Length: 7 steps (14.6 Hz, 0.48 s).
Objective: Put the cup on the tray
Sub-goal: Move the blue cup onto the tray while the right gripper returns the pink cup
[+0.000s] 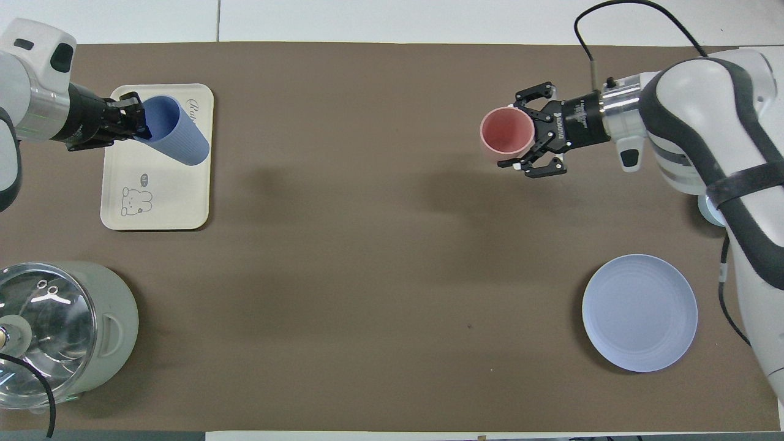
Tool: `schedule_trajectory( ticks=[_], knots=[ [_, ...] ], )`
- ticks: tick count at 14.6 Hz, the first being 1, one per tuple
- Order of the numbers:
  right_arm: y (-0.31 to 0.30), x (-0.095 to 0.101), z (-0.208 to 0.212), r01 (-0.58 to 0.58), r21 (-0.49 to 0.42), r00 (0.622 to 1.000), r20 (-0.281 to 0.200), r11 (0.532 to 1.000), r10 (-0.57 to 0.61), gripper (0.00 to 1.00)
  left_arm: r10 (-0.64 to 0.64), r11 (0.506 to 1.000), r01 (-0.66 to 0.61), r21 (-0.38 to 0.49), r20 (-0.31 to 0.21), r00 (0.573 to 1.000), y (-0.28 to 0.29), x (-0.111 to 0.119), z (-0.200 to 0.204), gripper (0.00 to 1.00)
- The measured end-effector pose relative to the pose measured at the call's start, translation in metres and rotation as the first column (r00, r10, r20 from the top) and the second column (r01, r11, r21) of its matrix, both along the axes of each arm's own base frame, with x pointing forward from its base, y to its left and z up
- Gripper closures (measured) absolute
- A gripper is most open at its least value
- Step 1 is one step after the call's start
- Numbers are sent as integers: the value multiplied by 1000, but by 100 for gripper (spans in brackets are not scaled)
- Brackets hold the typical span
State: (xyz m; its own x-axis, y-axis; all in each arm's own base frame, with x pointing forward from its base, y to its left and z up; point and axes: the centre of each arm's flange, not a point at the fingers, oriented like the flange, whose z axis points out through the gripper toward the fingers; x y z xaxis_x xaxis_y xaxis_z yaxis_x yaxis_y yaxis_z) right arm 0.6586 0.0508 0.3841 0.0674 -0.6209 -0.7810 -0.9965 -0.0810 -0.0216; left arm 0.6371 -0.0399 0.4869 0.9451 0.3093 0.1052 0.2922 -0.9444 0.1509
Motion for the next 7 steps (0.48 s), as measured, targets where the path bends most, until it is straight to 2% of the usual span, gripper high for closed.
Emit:
schedule_trajectory(
  ticks=[4, 7],
  knots=[
    [-108, -18, -13, -32, -1, 999, 7, 999, 32, 21, 19, 999, -20, 29, 42, 999, 84, 7, -49, 94],
    [-145, -28, -28, -56, 14, 998, 19, 998, 55, 21, 33, 999, -35, 39, 53, 998, 113, 4, -71, 94]
  ],
)
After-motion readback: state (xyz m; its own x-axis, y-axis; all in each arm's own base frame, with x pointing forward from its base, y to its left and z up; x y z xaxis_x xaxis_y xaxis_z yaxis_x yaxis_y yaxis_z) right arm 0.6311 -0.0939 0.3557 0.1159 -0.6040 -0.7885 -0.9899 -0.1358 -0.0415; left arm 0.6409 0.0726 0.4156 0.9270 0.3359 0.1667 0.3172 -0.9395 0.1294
